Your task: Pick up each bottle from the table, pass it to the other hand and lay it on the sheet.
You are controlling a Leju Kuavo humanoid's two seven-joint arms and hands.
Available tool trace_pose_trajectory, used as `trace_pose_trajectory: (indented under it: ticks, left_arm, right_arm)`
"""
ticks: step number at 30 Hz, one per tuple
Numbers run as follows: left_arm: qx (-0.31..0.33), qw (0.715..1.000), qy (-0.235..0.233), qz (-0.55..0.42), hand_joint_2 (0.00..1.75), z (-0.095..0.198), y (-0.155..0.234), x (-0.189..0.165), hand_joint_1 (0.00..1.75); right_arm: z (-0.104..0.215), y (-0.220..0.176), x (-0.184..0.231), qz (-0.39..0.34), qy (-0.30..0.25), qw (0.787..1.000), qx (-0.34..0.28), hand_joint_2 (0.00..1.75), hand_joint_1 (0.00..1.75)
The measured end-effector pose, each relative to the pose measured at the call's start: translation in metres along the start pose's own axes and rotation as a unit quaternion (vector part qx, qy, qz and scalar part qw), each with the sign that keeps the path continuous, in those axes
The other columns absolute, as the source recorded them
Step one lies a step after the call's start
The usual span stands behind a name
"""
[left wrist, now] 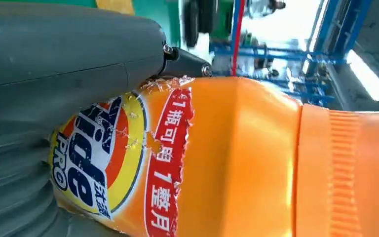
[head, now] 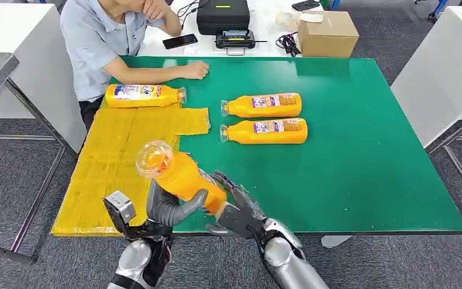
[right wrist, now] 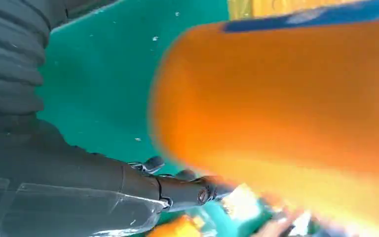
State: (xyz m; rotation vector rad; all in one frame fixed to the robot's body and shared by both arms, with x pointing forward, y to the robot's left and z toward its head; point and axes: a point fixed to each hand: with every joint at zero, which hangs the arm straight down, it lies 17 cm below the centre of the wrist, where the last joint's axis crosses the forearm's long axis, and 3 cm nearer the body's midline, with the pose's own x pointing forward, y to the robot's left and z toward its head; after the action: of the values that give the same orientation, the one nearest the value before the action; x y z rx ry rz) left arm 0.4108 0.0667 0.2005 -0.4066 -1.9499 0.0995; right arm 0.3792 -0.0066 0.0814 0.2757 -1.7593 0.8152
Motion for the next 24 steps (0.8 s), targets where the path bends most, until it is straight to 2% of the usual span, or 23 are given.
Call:
trace_pose_trajectory:
  ticks: [2, 3, 4, 5, 6, 7, 8, 9, 11, 12, 18, 24]
  left_arm:
    - [0.009, 0.997, 0.000, -0.074, 1.75, -0.001, 0.008, -0.001, 1.75]
    - [0.013, 0.992, -0.001, -0.127, 1.75, -0.002, 0.012, -0.001, 1.61]
    - [0.017, 0.984, -0.003, -0.177, 1.75, -0.002, 0.016, -0.001, 1.36]
    - [0.021, 0.970, -0.011, -0.242, 1.75, -0.003, 0.020, 0.001, 0.91]
    - [0.024, 0.957, -0.017, -0.288, 1.75, -0.004, 0.024, 0.003, 0.37]
    - [0.024, 0.939, -0.020, -0.343, 1.75, -0.005, 0.027, 0.003, 1.01]
    - [0.022, 0.916, -0.024, -0.399, 1.75, -0.006, 0.029, 0.004, 1.57]
    - [0.017, 0.886, -0.025, -0.463, 1.75, -0.008, 0.031, 0.003, 1.75]
    - [0.005, 0.828, -0.027, -0.560, 1.75, -0.014, 0.035, 0.000, 1.75]
    - [0.002, 0.813, -0.025, -0.581, 1.75, -0.018, 0.037, -0.003, 1.75]
    - [0.024, 0.775, -0.003, -0.632, 1.75, -0.031, 0.070, -0.014, 1.75]
    - [0.021, 0.711, 0.034, -0.702, 1.75, -0.035, 0.101, -0.035, 1.75]
  right_arm:
    - [0.006, -0.003, -0.010, 0.000, 0.016, 1.000, -0.012, 1.75, 0.00]
    - [0.010, -0.004, -0.015, 0.001, 0.024, 1.000, -0.016, 1.75, 0.00]
    - [0.013, -0.005, -0.019, 0.000, 0.031, 0.999, -0.020, 1.75, 0.00]
    - [0.017, -0.006, -0.024, 0.001, 0.038, 0.999, -0.024, 1.75, 0.00]
    - [0.020, -0.007, -0.028, 0.001, 0.043, 0.999, -0.027, 1.75, 0.00]
    - [0.022, -0.009, -0.031, 0.002, 0.048, 0.998, -0.030, 1.75, 0.00]
    - [0.023, -0.011, -0.032, 0.003, 0.050, 0.998, -0.032, 1.75, 0.00]
    - [0.024, -0.013, -0.033, 0.004, 0.051, 0.998, -0.034, 1.75, 0.00]
    - [0.022, -0.018, -0.034, 0.004, 0.050, 0.998, -0.036, 1.75, 0.00]
    - [0.021, -0.020, -0.034, 0.004, 0.048, 0.998, -0.037, 1.75, 0.00]
    - [0.016, -0.026, -0.032, -0.001, 0.041, 0.998, -0.041, 1.75, 0.00]
    - [0.016, -0.026, -0.034, -0.008, 0.042, 0.998, -0.042, 1.75, 0.00]
